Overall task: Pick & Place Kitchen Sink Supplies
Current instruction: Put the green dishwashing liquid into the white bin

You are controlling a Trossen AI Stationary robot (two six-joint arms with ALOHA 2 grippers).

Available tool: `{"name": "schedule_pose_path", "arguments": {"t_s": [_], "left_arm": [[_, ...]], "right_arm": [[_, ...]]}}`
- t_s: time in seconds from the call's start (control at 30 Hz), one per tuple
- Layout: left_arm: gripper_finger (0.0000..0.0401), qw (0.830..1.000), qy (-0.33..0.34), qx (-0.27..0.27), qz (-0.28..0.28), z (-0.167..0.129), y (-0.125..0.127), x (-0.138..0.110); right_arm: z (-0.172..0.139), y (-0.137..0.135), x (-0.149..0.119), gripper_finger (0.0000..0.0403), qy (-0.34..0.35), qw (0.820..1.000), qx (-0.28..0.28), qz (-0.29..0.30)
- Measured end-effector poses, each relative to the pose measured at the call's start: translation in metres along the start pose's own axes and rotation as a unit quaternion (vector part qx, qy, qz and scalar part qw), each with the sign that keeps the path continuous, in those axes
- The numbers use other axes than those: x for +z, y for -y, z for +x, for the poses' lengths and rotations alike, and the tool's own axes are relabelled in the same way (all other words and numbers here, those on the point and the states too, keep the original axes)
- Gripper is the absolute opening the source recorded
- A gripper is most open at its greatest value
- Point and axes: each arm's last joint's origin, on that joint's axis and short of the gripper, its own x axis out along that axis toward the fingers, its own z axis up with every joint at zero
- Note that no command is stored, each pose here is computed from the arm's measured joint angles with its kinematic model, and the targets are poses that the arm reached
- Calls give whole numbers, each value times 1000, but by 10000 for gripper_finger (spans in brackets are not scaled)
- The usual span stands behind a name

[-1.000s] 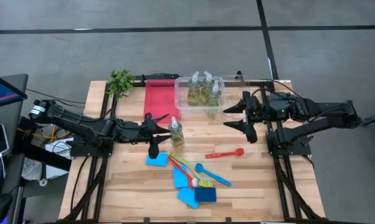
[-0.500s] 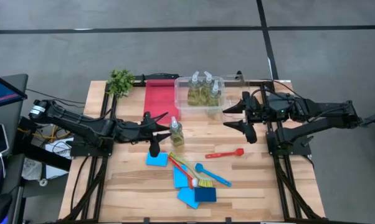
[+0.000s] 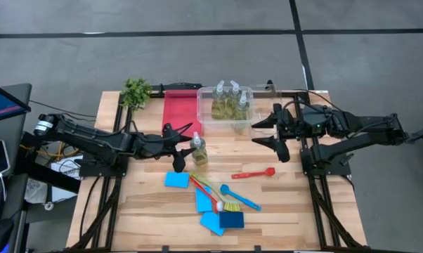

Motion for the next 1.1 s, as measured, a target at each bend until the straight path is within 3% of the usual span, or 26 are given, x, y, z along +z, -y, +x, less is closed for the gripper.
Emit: {"name": "schedule_pose_path", "arguments": {"t_s": [0.5,1.1], "left_arm": [[222,1000,4,13,-9,3,-7,2],[255,1000,6,16,-14,6,-12,4]], "right_arm": [[0,0,0,245,-1,1000,0,0],[0,0,-1,245,-4,1000,-1,-1]]}}
